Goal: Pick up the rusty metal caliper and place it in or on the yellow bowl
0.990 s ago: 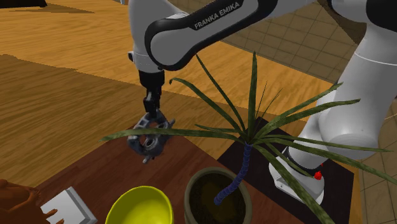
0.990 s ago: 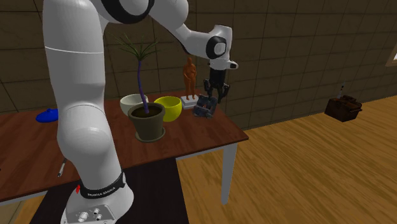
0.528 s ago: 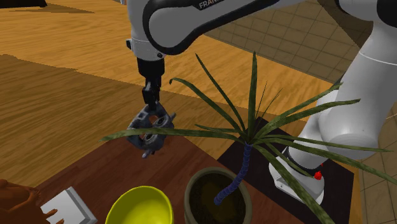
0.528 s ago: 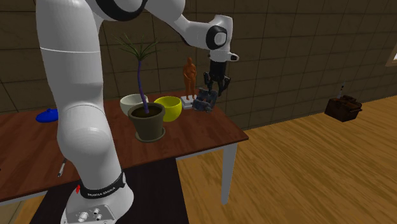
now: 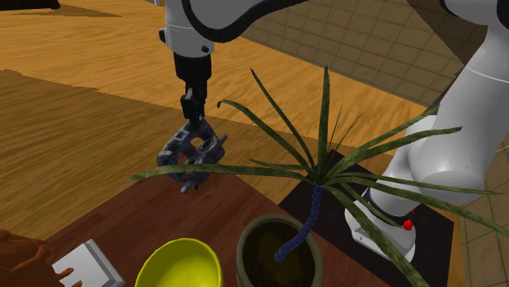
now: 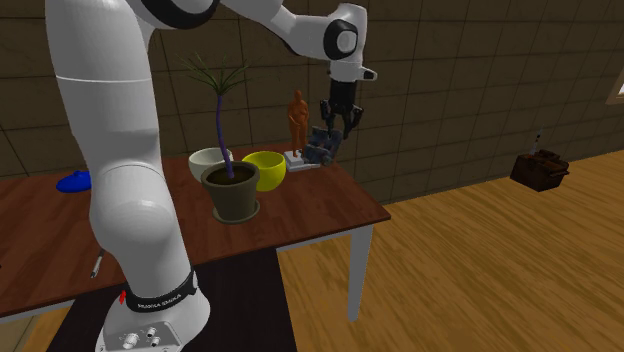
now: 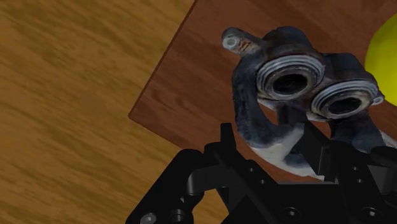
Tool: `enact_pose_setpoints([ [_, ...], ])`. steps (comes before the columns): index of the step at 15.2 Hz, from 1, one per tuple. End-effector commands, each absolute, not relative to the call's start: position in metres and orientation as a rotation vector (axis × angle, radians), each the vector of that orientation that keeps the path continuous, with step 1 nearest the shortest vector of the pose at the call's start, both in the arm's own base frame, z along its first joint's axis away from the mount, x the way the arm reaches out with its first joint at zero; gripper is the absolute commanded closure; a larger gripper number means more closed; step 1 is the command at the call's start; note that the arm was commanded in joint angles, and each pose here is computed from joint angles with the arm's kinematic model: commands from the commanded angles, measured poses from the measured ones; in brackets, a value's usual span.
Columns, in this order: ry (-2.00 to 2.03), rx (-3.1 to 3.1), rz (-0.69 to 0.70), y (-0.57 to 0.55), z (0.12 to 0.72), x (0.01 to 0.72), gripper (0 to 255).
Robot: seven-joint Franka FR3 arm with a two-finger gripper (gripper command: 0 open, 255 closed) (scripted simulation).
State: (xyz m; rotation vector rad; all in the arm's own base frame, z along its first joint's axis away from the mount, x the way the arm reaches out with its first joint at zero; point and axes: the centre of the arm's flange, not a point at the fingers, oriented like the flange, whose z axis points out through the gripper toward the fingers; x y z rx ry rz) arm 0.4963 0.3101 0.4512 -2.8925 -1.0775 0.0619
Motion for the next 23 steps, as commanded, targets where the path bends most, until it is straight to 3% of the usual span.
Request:
enact_pose_setpoints([
  [1,-1.077,-2.893,0.061,0.311,0.462,0.497,255],
  [23,-1.077,-2.893,0.061,0.462,0.505,0.279,255],
])
